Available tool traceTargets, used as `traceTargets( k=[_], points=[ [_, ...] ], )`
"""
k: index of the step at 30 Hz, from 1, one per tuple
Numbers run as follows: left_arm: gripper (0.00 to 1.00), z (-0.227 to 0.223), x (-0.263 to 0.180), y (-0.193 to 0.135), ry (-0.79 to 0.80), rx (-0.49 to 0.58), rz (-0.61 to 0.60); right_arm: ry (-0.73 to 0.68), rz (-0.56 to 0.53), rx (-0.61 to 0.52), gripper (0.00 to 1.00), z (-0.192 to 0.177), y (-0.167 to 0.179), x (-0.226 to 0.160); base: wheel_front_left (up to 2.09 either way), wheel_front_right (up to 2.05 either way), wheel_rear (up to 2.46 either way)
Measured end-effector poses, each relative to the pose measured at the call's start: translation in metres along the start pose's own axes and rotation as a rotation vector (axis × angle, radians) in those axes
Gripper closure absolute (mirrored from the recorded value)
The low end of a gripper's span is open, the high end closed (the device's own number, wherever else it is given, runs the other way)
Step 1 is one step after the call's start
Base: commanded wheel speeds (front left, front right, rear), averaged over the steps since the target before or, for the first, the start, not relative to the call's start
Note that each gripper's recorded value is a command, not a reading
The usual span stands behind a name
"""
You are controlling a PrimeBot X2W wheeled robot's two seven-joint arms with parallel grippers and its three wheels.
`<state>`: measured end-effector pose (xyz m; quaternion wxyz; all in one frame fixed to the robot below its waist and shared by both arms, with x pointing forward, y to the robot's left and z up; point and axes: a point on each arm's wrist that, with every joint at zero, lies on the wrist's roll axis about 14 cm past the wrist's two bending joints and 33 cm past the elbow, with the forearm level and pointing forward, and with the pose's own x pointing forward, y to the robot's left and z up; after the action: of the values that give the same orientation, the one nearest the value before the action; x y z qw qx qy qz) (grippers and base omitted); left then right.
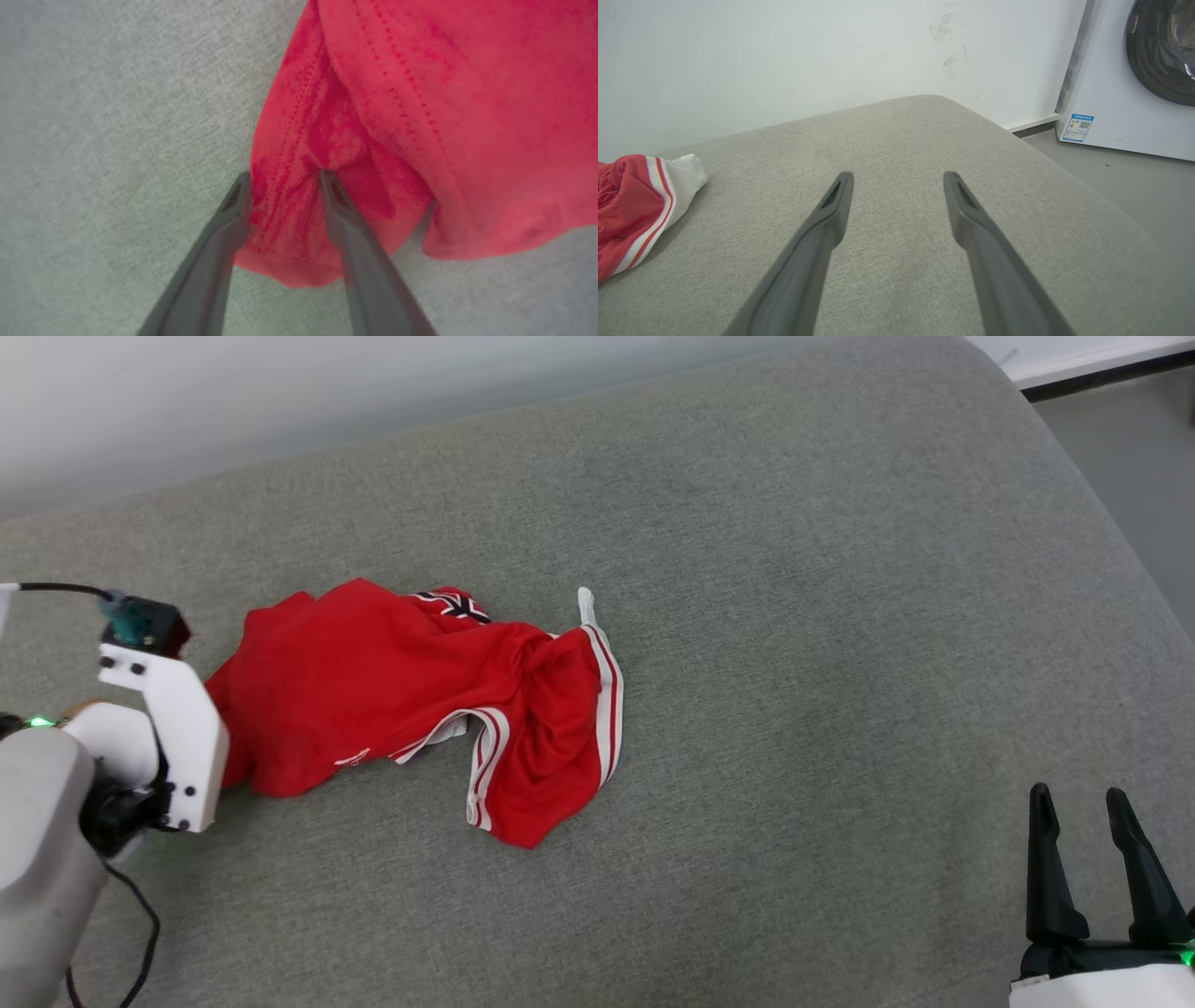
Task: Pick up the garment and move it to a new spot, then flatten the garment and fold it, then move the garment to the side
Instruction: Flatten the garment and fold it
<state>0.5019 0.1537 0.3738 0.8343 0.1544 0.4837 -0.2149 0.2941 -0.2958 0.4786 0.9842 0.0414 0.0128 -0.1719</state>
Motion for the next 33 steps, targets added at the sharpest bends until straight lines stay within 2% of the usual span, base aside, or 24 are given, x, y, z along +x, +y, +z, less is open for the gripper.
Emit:
traceTargets(
  k=[8, 10, 15, 19, 22, 25, 30, 33],
  points=[
    [1.00, 0.015, -0.018, -0.004, -0.118, 0.035, -0.012, -0.004, 0.048, 0.020, 0.00, -0.001, 0.016, 0.009, 0.00, 0.00, 0.00],
    [1.00, 0.027, -0.030, -0.009, -0.190, 0.009, -0.037, -0.004, 0.066, 0.027, 0.00, -0.002, 0.022, 0.010, 0.00, 0.00, 0.00],
    [1.00, 0.037, -0.067, -0.005, -0.301, 0.041, -0.015, -0.011, 0.153, 0.017, 0.00, -0.001, 0.045, 0.012, 0.00, 0.00, 0.00],
    [1.00, 0.026, -0.096, -0.004, -0.350, 0.029, 0.005, -0.015, 0.204, 0.028, 0.00, -0.001, 0.061, 0.014, 0.00, 0.00, 0.00],
    [1.00, 0.000, -0.114, 0.003, -0.316, -0.023, 0.036, -0.023, 0.268, 0.024, 0.00, 0.001, 0.080, 0.017, 0.00, 0.00, 0.00],
    [1.00, -0.046, -0.126, 0.009, -0.214, -0.104, 0.066, -0.023, 0.313, 0.026, 0.00, 0.000, 0.094, 0.019, 0.00, 0.00, 0.00],
    [1.00, -0.092, -0.133, -0.007, -0.163, -0.302, 0.014, -0.023, 0.355, 0.032, 0.00, -0.001, 0.108, 0.023, 0.00, 0.00, 0.00],
    [1.00, -0.118, -0.126, -0.015, -0.118, -0.376, 0.003, -0.019, 0.358, 0.031, 0.00, -0.002, 0.109, 0.024, 0.00, 0.00, 0.00]
  ],
)
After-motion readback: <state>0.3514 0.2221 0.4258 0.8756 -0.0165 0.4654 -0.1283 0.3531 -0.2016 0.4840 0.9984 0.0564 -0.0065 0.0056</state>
